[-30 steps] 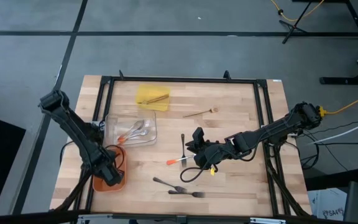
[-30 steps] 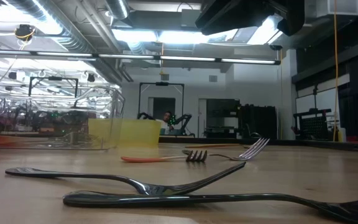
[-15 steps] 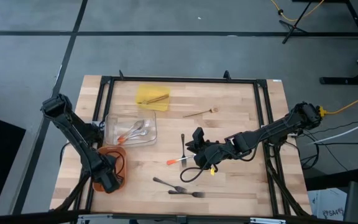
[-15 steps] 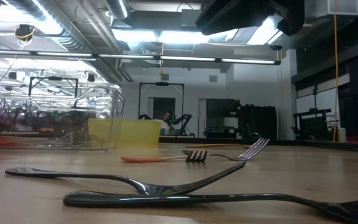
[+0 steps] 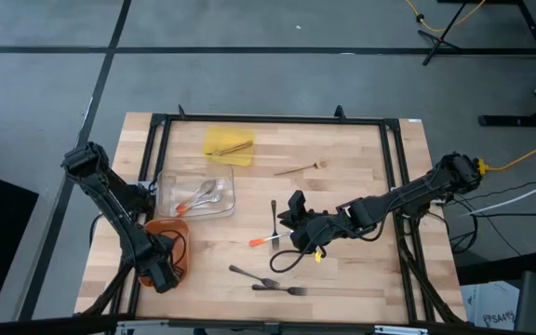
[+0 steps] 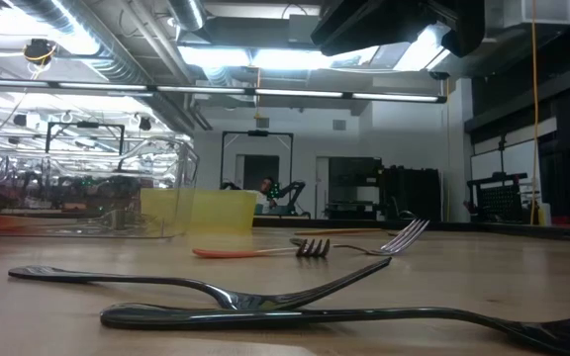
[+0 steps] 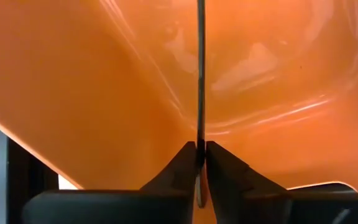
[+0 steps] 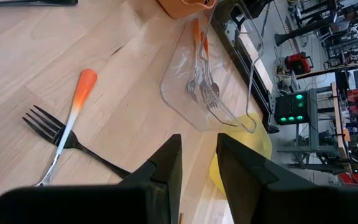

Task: Sort silverware by color (type)
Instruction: Put the black fork into the orange bin, then put the orange fork into the transparent bin

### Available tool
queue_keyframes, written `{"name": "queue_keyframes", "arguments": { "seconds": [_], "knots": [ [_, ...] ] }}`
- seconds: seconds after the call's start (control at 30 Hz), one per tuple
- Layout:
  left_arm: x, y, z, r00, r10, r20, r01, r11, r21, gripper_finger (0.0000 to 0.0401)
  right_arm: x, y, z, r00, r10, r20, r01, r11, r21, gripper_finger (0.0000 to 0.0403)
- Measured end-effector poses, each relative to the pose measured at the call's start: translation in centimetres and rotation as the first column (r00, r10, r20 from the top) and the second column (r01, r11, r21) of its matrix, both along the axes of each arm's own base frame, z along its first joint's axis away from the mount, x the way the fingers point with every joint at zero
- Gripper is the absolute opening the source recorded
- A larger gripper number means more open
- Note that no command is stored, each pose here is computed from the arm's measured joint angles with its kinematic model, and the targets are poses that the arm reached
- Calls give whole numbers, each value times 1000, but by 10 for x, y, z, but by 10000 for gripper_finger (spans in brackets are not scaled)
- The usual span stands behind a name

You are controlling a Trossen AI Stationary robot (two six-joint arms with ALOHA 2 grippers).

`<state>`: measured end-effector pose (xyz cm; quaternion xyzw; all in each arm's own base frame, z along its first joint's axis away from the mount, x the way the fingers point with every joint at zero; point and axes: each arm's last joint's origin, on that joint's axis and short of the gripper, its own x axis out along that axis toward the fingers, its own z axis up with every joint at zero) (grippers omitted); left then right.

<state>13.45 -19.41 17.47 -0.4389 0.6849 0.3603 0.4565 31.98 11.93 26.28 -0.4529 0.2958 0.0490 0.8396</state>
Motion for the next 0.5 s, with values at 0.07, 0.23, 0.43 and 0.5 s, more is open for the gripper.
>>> {"name": "queue_keyframes", "arguments": {
  "seconds": [0.07, 0.23, 0.43, 0.5],
  "knots": [
    [0, 0, 0, 1000, 0, 2, 0, 1000, -3, 44, 0, 0, 0, 1000, 0, 0, 0, 1000, 0, 97],
    [0, 0, 0, 1000, 2, 3, -2, 1000, -5, 72, 0, 0, 0, 1000, 0, 0, 0, 1000, 0, 97],
    [1, 0, 0, 1000, 3, 9, -3, 1000, 0, 77, 0, 0, 0, 1000, 0, 0, 0, 1000, 0, 97],
    [1, 0, 0, 1000, 3, 14, -3, 1000, 4, 76, 0, 0, 0, 1000, 0, 0, 0, 1000, 0, 97]
  ]
}}
